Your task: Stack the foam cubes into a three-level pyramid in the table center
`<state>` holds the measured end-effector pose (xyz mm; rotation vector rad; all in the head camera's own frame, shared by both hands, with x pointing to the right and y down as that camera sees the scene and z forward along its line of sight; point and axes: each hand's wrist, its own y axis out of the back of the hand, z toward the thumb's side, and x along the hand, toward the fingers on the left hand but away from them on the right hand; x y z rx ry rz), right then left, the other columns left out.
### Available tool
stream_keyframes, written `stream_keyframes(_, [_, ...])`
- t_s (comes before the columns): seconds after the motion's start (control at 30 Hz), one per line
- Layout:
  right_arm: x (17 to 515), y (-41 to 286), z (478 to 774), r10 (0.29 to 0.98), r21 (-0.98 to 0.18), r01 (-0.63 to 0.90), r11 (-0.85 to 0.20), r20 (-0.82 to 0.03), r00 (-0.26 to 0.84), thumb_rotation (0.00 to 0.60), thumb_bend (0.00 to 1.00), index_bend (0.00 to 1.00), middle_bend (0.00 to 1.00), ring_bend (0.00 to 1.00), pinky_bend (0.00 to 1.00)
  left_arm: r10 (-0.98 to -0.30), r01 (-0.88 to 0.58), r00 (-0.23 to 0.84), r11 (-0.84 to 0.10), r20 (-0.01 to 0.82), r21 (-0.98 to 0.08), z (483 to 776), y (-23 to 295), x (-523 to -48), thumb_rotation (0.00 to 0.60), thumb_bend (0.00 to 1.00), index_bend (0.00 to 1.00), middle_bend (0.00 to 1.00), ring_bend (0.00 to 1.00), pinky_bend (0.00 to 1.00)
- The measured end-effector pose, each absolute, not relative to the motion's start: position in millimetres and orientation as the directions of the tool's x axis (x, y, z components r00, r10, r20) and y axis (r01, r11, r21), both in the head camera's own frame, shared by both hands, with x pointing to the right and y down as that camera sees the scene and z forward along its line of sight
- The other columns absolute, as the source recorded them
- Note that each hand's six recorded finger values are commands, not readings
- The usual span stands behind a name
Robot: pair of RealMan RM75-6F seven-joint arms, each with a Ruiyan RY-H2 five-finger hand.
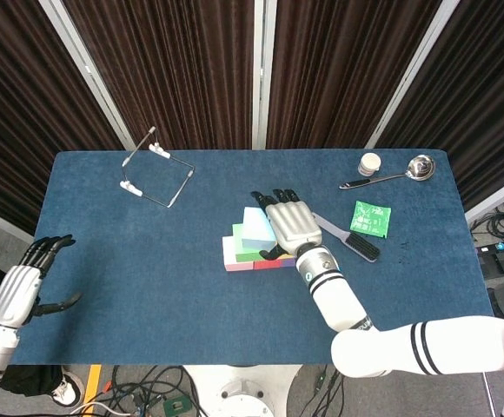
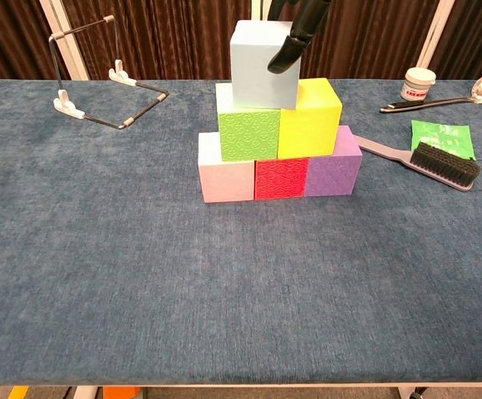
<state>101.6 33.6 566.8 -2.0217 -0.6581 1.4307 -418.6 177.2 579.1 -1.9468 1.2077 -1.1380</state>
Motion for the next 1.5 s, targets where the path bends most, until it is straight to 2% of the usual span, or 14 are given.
stream_keyframes(0.53, [98.8,28.3,569.5,0.701,-0.716,0.072,-0.695,-0.651,0.29,0.6,0.29,0.0,0.31,0.0,0.0,-0.9,-0.41,0.232,-0.434,0.368,-0.802,582.5,179.8,-417.8,0.6,0.21,0.08,0.16,0.06,0.08])
stream_keyframes(0.93, [104.8,17.4,543.5,0.737,-0.752,0.126,-0.646,-0.573,0.36,0.6,0.3,0.0,0.36,0.0,0.0,-0.902,-0.413,0.207,-0.432,0.379,-0.802,583.9,181.7,-421.0,0.6,0.21,0.08,0.16,0.06,0.08])
stream_keyframes(1.27, [120.3,12.1,547.0,0.693,-0.728,0.169,-0.664,-0.516,0.504,0.6,0.3,0.0,0.36,0.0,0.0,-0.907,-0.433,0.143,-0.417,0.396,-0.799,593.1,179.1,-424.0,0.6,0.21,0.08,0.16,0.06,0.08])
stream_keyframes(1.5, [148.2,9.1,555.1,0.66,-0.734,0.108,-0.67,-0.523,0.54,0.6,0.3,0.0,0.36,0.0,0.0,-0.899,-0.442,0.14,-0.431,0.414,-0.787,593.0,180.4,-422.2,0.6,0.21,0.08,0.16,0.06,0.08])
